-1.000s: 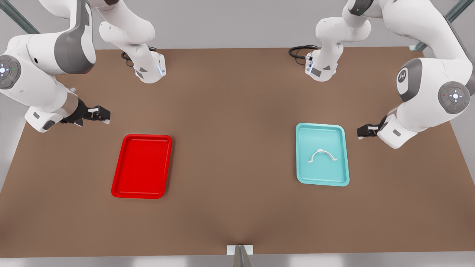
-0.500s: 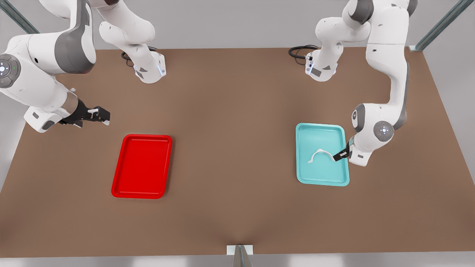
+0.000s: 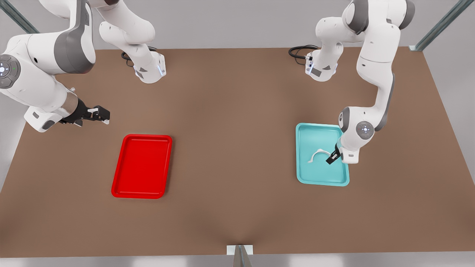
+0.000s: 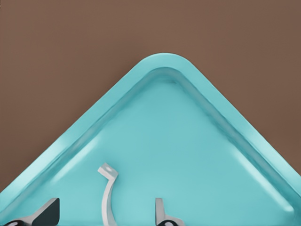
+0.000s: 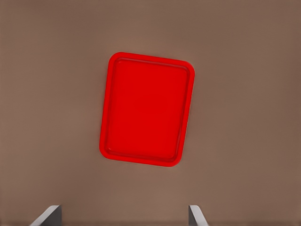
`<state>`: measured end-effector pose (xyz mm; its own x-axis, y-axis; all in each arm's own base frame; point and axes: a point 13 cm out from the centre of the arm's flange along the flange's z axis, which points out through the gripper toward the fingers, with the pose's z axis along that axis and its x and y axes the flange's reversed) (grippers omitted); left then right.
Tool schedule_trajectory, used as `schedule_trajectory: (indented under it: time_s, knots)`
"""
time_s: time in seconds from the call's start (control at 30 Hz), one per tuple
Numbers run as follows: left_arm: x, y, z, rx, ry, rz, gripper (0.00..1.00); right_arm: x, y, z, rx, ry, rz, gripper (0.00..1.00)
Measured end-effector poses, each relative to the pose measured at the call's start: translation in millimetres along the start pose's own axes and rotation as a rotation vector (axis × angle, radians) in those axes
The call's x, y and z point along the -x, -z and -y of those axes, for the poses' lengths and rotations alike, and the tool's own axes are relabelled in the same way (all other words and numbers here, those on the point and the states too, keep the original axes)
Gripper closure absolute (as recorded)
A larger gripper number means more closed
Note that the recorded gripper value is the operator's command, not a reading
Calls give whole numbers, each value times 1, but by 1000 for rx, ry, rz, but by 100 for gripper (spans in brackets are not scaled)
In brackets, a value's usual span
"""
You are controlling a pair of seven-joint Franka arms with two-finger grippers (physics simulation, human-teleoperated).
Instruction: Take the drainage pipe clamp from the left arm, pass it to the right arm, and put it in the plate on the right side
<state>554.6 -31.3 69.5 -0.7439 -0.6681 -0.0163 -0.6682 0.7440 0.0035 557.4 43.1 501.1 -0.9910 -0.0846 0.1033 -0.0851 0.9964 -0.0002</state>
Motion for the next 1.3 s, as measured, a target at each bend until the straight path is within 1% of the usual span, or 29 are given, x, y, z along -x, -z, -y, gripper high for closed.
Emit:
schedule_trajectory:
  time_s: [0.1, 0.13, 0.17, 0.23, 0.27, 0.3, 0.47, 0.57, 0.63, 0.7, 0.73, 0.8, 1.0, 1.07, 1.17, 1.23, 1.3]
  knots:
    - [-10, -10, -6, 14, 30, -13, 6, 0, 0, 1, 0, -1, -1, 0]
    - [-12, -12, -8, 17, 40, -15, 16, 0, 0, 1, 0, -1, -1, 0]
    - [-14, -15, -9, 20, 50, -17, 28, 0, 0, 1, 0, -2, -1, 0]
    - [-15, -18, -10, 24, 69, -20, 45, 0, 0, 2, 0, -3, -2, 0]
    - [-16, -20, -11, 26, 78, -21, 48, -1, 0, 2, 0, -3, -3, 0]
    - [-16, -21, -11, 27, 86, -22, 50, -1, -1, 2, 0, -3, -3, 0]
    - [-15, -25, -12, 30, 122, -23, 53, -1, -1, 3, 1, -3, -4, 0]
    - [-13, -26, -12, 28, 140, -21, 62, -1, -1, 3, 1, -2, -4, 0]
    - [-12, -28, -12, 29, 151, -21, 65, -1, -1, 3, 1, -2, -4, 0]
    - [-13, -31, -13, 30, 160, -22, 65, -1, -1, 3, 1, -1, -4, 0]
    - [-12, -32, -13, 30, 164, -22, 68, -1, -1, 3, 1, -1, -5, 0]
    - [-12, -33, -13, 30, 172, -21, 79, -1, -1, 3, 1, -1, -5, 0]
    - [-4, -25, -6, 12, 191, -6, 79, -1, -1, 3, 1, 0, -5, 0]
    - [10, -2, 12, -15, 191, 15, 79, -1, -1, 3, 1, 0, -5, 0]
    - [29, 61, 74, -72, 166, 39, 79, -1, -1, 4, 1, -1, -5, 0]
    - [9, 107, 134, -113, 126, 21, 79, -1, -1, 4, 1, -1, -5, 0]
    - [-46, 150, 205, -156, 65, -18, 79, -1, -1, 5, 1, -1, -5, 0]
